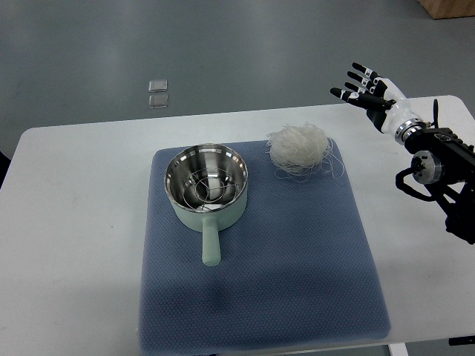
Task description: Put vermicelli into pot with right hand
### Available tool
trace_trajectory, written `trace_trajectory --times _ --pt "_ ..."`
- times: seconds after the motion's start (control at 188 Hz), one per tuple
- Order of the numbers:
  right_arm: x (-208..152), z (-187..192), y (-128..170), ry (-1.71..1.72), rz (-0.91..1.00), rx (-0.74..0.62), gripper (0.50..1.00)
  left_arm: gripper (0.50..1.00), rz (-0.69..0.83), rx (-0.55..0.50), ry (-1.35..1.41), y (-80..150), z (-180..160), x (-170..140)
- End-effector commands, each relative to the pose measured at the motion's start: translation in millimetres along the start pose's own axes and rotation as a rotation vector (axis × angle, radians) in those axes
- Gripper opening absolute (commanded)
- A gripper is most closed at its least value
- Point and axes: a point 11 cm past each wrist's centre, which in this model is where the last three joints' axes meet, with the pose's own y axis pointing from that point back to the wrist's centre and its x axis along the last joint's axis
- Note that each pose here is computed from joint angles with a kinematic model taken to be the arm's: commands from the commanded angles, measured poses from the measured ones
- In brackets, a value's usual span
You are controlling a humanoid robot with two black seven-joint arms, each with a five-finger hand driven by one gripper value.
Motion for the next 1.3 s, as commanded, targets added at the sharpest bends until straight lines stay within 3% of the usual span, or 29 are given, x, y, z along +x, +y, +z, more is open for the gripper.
trace_trajectory --times 0.0,0.734,1.08,1.293 --pt "-7 -5 -3 0.041 -0.034 0.006 0.928 1.000 0.000 0.000 0.000 0 0 0" --pt "-43 -29 -17 0.540 -0.215 -0.018 0.926 1.000 0.001 0.001 0.002 0 0 0" --pt "-78 -39 -19 0.996 -0.461 -0.026 0.924 1.000 0.004 0.000 0.001 0 0 2" --pt "-96 -25 -16 1.229 -0.590 -0.047 0.924 1.000 0.006 0.001 0.001 0 0 2"
